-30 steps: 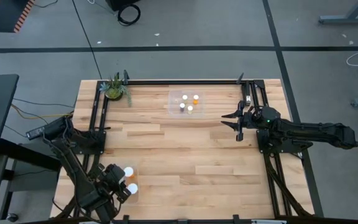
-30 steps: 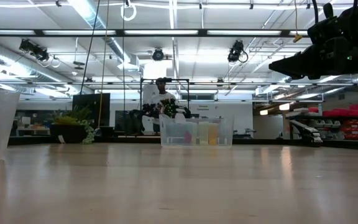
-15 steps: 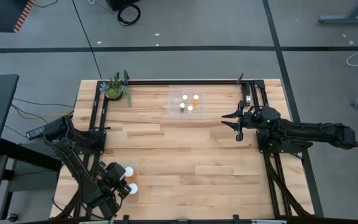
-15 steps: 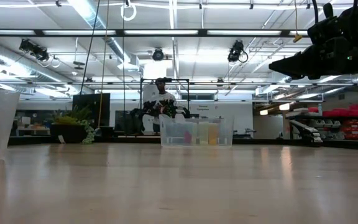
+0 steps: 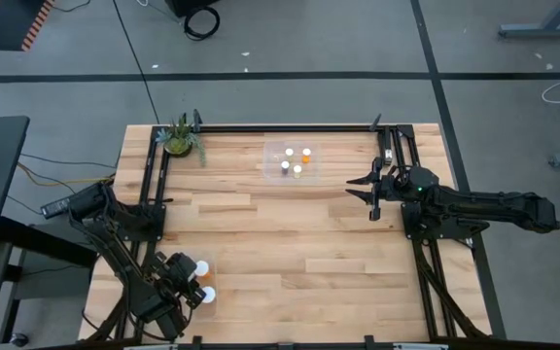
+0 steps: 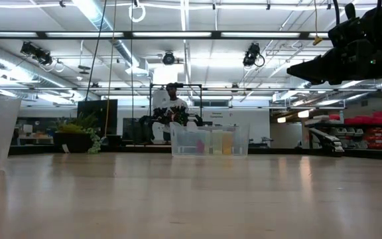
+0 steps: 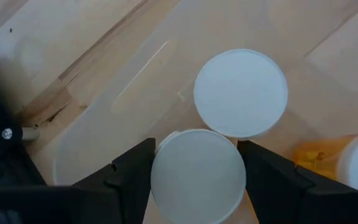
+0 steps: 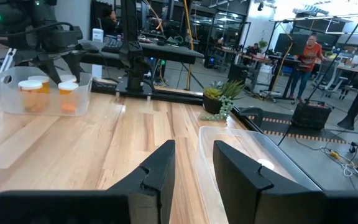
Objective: Pick and place medicine bottles into bin by pill shape (circle, oval)
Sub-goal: Put the orange capsule bottle into the bottom transparent bin, then return to Home Position
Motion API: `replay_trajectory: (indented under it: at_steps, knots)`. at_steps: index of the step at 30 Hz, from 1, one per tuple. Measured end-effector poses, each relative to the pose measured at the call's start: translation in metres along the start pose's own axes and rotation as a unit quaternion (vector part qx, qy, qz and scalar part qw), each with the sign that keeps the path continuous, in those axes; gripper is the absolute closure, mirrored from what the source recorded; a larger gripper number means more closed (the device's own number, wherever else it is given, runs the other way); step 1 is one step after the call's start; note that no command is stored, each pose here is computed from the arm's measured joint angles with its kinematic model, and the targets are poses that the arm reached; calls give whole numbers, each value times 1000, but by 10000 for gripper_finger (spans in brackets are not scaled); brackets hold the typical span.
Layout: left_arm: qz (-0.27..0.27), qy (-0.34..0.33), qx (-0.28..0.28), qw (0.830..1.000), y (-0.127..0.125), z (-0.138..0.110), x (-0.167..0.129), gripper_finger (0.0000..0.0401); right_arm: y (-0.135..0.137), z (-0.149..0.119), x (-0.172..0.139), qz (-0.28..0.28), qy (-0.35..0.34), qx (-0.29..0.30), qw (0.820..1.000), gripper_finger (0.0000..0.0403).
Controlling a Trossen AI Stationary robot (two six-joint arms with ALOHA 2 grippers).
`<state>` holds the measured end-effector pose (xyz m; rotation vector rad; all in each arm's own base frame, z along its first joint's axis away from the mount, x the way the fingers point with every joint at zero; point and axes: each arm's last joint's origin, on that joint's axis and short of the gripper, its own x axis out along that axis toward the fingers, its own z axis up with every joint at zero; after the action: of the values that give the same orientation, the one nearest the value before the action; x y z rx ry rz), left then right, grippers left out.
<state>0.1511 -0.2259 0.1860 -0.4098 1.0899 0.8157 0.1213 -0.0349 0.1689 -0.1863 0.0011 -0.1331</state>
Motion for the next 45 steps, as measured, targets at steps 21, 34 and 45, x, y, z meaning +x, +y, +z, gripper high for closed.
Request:
replay_trajectory:
  at_steps: [21, 34, 45]
  knots:
    - [50, 0, 16, 999, 3, 16, -37, 126, 0, 0, 0, 0, 0, 0, 1000, 287]
    - [42, -24, 73, 996, -11, 71, -58, 134, 0, 0, 0, 0, 0, 0, 1000, 287]
    - [7, -17, 182, 983, -29, 138, -38, 180, 0, 0, 0, 0, 0, 0, 1000, 287]
